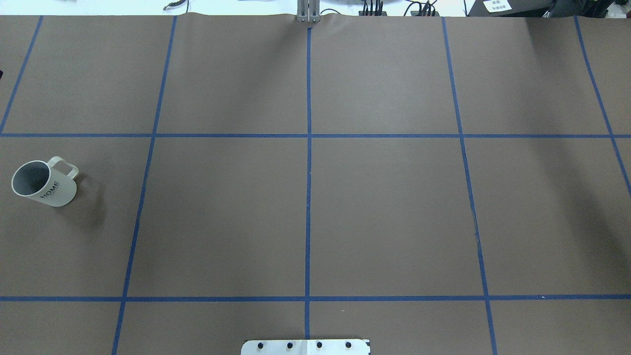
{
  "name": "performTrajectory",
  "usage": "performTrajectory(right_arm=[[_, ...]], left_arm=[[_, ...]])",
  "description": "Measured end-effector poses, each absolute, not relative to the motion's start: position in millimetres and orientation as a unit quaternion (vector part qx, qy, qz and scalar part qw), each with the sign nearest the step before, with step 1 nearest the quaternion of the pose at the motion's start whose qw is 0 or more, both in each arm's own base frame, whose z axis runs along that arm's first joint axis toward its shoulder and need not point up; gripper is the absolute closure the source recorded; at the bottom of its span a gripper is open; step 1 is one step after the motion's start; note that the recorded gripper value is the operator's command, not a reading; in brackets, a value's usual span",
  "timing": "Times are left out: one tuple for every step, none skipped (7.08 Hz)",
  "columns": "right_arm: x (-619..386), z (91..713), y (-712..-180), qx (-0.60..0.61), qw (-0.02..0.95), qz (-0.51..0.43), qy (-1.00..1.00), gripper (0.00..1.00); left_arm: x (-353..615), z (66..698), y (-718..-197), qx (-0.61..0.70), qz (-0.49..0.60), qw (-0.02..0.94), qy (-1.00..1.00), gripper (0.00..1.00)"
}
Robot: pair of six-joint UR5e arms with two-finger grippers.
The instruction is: Left arm hands cup to right arm to dump lemon
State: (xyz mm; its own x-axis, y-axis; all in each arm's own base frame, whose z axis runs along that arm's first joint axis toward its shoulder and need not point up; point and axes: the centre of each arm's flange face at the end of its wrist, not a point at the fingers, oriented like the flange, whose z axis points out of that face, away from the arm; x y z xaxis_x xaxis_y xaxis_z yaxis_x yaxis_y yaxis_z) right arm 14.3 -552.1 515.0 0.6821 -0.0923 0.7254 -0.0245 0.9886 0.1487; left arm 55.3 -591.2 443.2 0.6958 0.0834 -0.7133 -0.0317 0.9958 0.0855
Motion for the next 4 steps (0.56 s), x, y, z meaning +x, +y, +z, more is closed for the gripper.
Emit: performTrajectory(right_arm=[[12, 506, -553, 0.078, 0.912, -0.023, -0.403, 0.0], [9, 503, -555, 0.08, 0.911, -0.025, -0.405, 0.0], [8, 503, -556, 0.08, 0.91, -0.027, -0.405, 0.0], [7, 501, -556, 0.081, 0.91, -0.027, -0.406, 0.0]], left_arm=[[55, 438, -591, 0.039, 0.033, 0.92, 0.389, 0.0], [55, 433, -590, 0.043, 0.035, 0.919, 0.389, 0.0], [55, 428, -589, 0.047, 0.037, 0.919, 0.39, 0.0], [55, 424, -588, 0.051, 0.039, 0.918, 0.391, 0.0]])
